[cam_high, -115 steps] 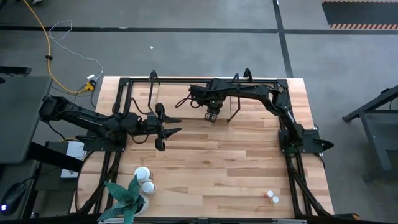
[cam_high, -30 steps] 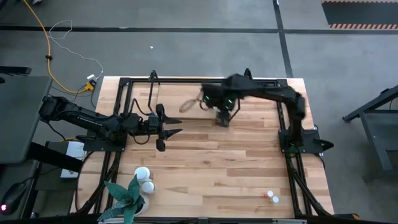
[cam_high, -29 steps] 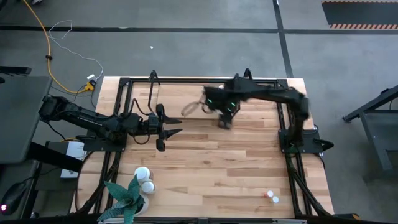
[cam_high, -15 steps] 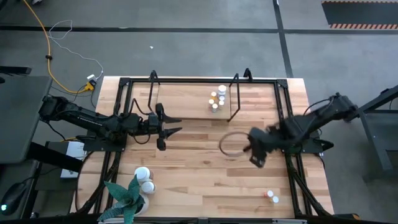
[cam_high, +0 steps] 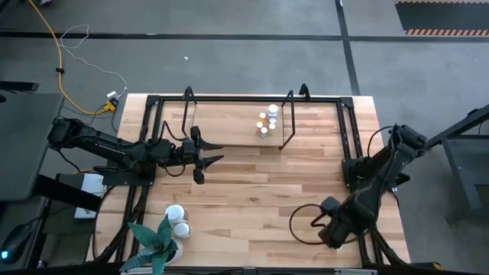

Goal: Pick and place medicine bottles onto shelf by color
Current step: Put the pink pill bottle on the shelf

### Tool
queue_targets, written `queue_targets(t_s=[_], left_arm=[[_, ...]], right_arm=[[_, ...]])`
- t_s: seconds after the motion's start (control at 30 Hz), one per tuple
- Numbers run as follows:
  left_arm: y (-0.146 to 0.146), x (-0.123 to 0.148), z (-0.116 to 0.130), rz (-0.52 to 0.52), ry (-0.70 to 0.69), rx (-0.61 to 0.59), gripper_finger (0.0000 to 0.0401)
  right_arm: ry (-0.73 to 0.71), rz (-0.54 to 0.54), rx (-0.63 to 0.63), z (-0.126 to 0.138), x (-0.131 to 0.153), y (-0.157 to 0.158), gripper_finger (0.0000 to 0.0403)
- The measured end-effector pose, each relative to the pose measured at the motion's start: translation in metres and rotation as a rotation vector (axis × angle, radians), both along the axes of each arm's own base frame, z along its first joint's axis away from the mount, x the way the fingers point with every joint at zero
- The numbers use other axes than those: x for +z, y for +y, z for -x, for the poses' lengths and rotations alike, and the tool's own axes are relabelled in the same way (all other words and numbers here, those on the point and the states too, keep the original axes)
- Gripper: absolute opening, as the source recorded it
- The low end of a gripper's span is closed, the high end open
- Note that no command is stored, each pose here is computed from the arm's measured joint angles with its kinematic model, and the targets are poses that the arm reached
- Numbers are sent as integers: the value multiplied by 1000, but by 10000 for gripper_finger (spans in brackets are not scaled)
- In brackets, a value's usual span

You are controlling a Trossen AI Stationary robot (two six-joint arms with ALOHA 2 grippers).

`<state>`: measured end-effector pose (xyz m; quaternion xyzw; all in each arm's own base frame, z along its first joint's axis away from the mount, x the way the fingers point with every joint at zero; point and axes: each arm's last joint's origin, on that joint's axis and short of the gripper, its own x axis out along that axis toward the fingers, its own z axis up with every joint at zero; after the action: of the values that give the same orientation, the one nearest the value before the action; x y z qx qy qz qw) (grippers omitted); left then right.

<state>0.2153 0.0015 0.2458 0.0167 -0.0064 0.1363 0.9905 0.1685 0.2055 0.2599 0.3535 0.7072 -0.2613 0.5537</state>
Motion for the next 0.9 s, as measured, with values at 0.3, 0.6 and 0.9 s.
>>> queue_targets(t_s=[0.3,0.6,0.9], left_arm=[[0,-1,0,-1,7,0,140],[0,-1,0,-1,6,0,140],[0,-1,0,-1,6,0,140]], right_arm=[[-86,-133,61,-11,-38,9,197],[-42,-109,62,-2,-61,3,197],[-87,-125,50,-2,-70,5,197]])
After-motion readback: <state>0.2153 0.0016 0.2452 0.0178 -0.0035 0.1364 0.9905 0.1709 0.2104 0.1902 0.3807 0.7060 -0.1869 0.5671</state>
